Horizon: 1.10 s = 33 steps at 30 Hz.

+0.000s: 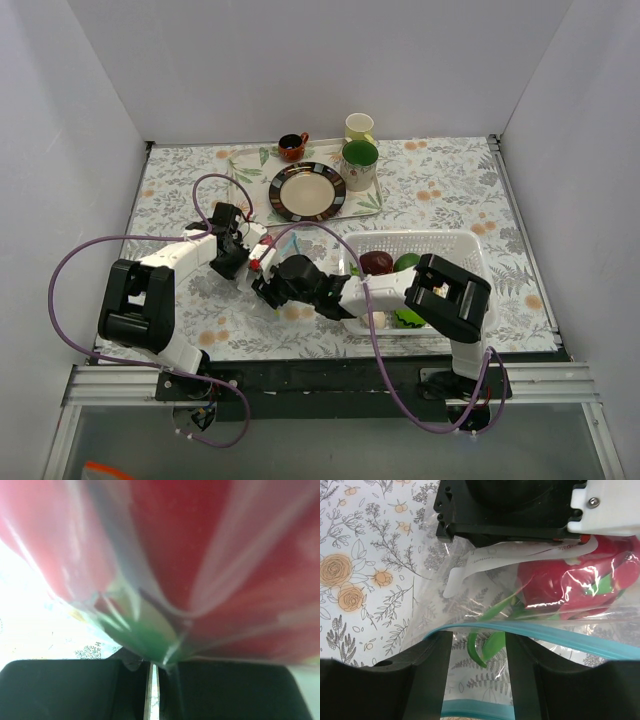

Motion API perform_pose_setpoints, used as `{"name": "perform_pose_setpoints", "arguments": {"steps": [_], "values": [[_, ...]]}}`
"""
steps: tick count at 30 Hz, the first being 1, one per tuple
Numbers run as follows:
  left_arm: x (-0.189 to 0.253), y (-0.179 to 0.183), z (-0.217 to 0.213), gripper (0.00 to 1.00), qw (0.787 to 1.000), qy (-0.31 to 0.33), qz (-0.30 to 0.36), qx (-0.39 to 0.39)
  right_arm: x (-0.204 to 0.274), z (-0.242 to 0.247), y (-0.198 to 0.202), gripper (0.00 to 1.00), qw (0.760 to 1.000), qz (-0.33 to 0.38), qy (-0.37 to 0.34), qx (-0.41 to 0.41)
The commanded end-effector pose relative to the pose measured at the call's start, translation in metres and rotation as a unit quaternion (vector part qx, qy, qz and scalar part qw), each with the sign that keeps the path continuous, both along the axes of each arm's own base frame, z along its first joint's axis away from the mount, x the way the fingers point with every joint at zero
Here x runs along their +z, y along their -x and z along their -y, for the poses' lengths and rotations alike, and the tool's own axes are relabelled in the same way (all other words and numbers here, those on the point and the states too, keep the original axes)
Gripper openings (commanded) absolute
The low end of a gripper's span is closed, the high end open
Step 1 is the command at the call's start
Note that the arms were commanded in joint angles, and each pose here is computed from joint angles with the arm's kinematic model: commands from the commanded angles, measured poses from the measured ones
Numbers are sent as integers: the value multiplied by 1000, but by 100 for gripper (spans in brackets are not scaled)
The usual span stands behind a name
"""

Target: Open the zip-top bag and remove the fake food

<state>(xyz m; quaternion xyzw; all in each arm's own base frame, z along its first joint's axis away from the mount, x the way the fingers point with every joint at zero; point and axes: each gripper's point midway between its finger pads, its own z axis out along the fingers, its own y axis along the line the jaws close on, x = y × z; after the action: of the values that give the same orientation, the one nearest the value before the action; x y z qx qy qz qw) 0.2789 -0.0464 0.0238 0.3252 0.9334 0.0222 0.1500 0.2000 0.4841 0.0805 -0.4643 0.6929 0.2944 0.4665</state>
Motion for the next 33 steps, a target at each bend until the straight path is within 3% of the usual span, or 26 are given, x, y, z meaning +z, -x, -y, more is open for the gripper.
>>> {"name": "perform_pose_setpoints", "arguments": {"steps": [1,14,17,24,33], "values": [[10,0,-1,0,1000,-3,7,-2,31,-18,-15,52,999,34,-37,-19],[12,2,1,0,1000,3,4,-5,-16,-19,-32,47,997,46,36,-40],[12,5,1,0,1000,5,1,-6,-23,-19,-35,37,997,41,43,-44],[8,9,-2,0,1000,-3,1,-8,-9,-13,-31,1,998,27,22,-52],[4,6,-6,0,1000,-12,6,-5,32,27,-15,1,998,7,2,-70]]}}
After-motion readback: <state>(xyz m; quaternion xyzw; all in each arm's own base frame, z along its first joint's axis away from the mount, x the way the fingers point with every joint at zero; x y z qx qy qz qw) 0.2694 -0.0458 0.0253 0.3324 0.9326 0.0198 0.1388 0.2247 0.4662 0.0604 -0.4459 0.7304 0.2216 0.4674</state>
